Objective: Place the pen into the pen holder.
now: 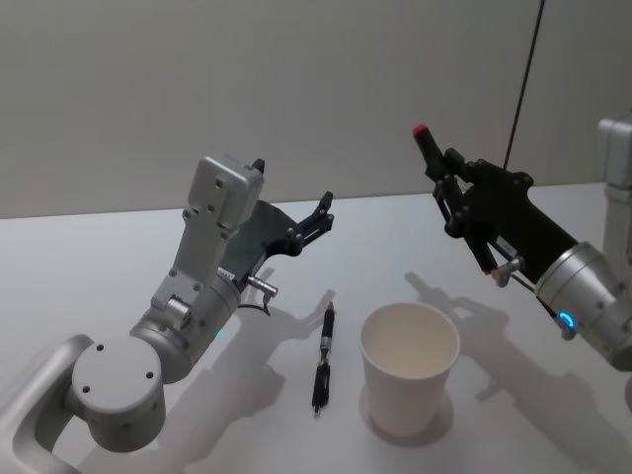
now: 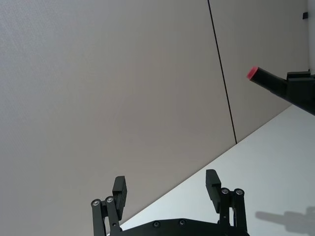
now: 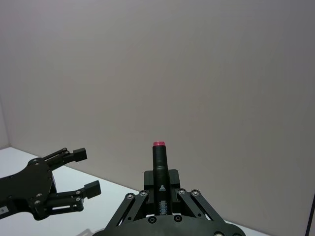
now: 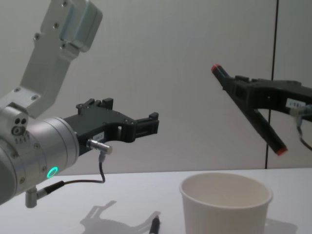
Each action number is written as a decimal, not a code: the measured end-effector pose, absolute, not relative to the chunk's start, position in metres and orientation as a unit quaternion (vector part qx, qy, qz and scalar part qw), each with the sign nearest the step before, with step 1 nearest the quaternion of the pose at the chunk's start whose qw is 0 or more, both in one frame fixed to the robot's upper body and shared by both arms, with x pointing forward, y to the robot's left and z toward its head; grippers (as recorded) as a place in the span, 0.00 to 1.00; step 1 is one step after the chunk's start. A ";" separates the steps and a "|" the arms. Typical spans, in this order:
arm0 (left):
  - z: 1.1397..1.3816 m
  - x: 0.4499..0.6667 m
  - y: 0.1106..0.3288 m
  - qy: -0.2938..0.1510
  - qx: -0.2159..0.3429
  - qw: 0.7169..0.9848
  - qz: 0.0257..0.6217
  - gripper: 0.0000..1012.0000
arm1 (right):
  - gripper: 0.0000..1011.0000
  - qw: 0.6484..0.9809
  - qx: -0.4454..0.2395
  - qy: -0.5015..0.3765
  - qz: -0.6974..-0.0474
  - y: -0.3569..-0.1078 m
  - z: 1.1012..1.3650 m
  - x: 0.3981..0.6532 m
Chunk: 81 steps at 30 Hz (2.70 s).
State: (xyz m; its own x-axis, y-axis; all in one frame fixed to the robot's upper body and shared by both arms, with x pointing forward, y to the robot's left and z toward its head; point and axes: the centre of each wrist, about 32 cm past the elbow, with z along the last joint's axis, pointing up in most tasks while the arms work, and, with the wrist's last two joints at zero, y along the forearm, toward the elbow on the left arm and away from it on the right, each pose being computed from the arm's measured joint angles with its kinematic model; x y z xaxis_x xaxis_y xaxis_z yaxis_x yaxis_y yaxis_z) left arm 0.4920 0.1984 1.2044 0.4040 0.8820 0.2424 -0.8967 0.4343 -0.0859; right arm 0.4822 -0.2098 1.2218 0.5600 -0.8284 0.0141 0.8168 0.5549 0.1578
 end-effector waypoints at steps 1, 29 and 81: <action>1.204 0.492 0.198 -0.126 0.029 0.837 0.531 0.99 | 0.16 0.881 0.065 -0.050 -0.466 -0.209 1.221 0.482; 1.204 0.492 0.198 -0.126 0.029 0.837 0.531 0.99 | 0.16 0.935 0.079 0.004 -0.345 -0.211 1.217 0.470; 1.204 0.492 0.198 -0.126 0.029 0.837 0.531 0.99 | 0.16 0.921 0.097 -0.101 -0.364 -0.182 1.170 0.443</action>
